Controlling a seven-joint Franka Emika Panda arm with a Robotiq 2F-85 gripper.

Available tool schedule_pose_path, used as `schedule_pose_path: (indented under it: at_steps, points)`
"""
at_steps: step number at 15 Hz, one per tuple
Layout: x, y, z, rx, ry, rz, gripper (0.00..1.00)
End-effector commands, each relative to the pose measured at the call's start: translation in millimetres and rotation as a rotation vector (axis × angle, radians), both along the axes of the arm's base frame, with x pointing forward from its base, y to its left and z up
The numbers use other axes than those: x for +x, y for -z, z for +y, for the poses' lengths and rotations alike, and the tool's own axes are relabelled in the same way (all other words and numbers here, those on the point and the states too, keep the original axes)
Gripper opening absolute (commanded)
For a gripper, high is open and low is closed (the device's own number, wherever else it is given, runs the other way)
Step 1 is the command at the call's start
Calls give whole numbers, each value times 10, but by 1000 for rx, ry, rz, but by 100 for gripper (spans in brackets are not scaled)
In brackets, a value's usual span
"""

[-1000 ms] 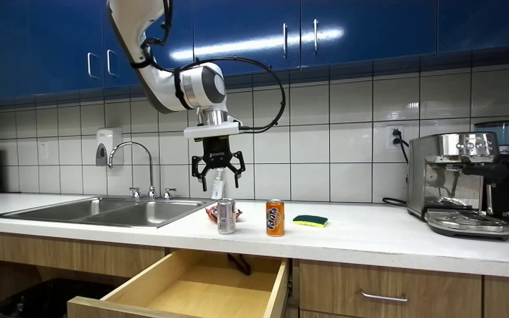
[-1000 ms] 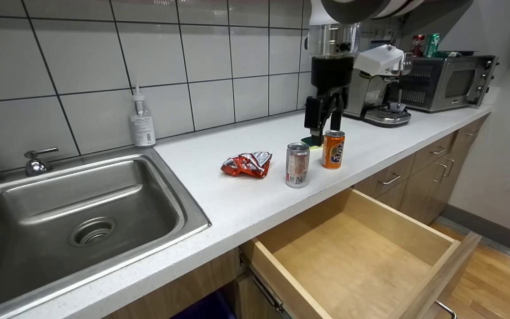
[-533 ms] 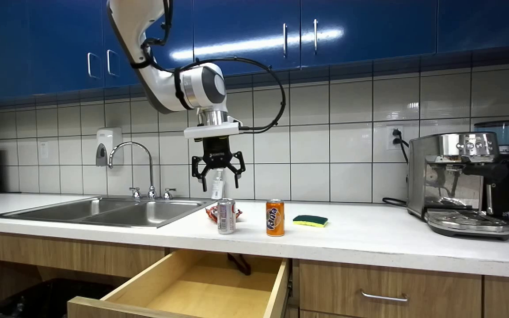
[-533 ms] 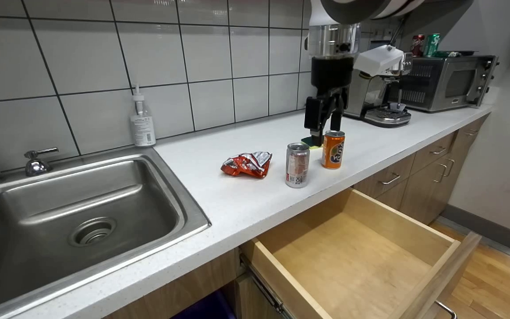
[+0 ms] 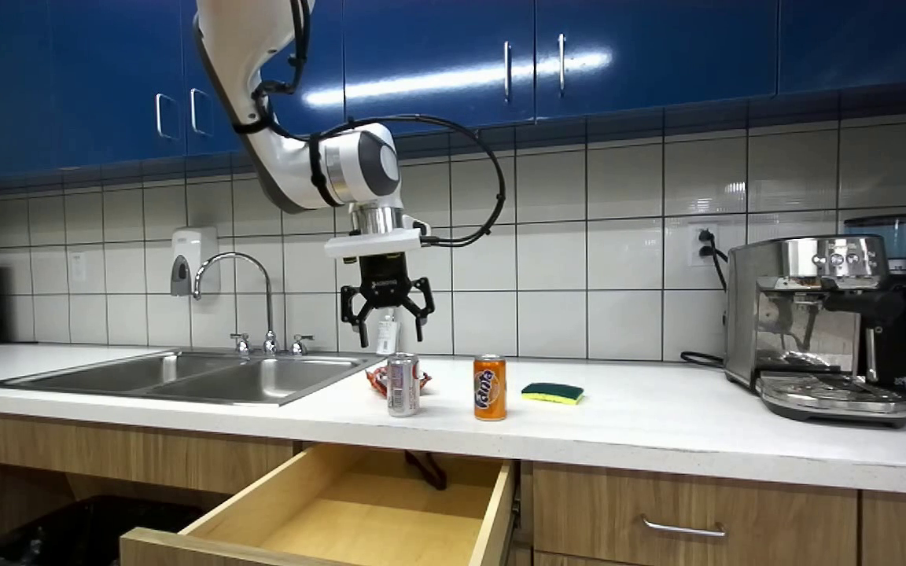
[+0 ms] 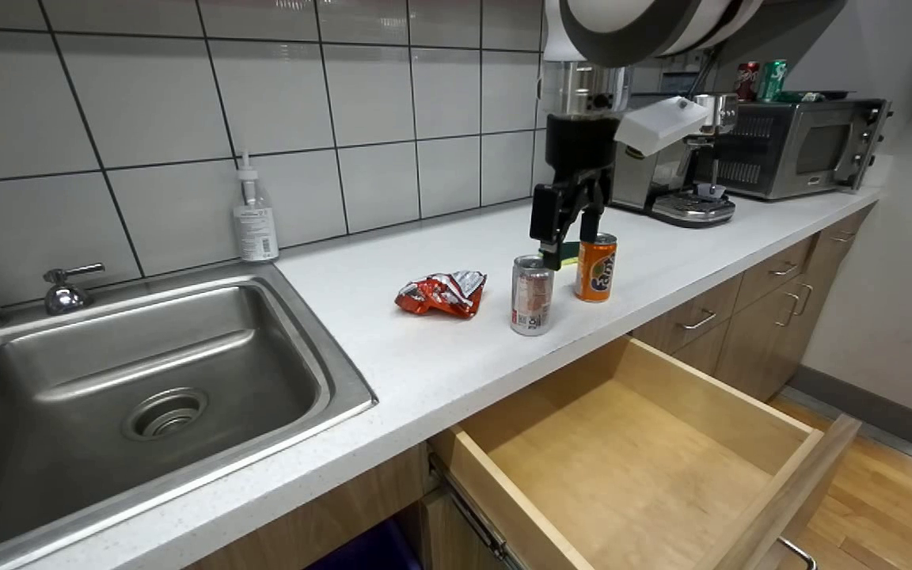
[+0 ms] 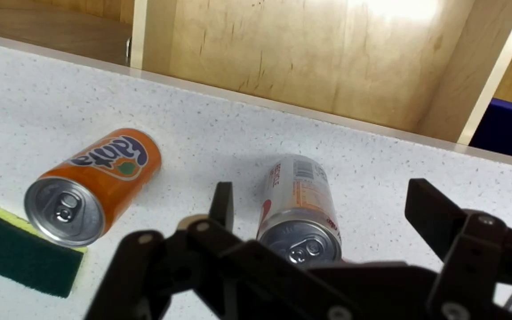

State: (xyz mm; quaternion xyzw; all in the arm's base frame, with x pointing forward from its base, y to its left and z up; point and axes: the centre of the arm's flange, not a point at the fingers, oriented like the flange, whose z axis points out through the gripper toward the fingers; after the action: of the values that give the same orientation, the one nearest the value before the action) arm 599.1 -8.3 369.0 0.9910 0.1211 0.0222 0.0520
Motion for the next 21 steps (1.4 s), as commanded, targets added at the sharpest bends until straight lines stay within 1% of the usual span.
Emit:
schedule_pose_path:
  at_steps: [1, 8, 17, 21]
  points:
    - [138, 62, 20, -8, 50, -26, 100]
    - [377, 212, -10, -2, 69, -20, 100]
    - [724, 344, 3, 12, 60, -20, 100]
    - [828, 387, 20, 18, 55, -18, 100]
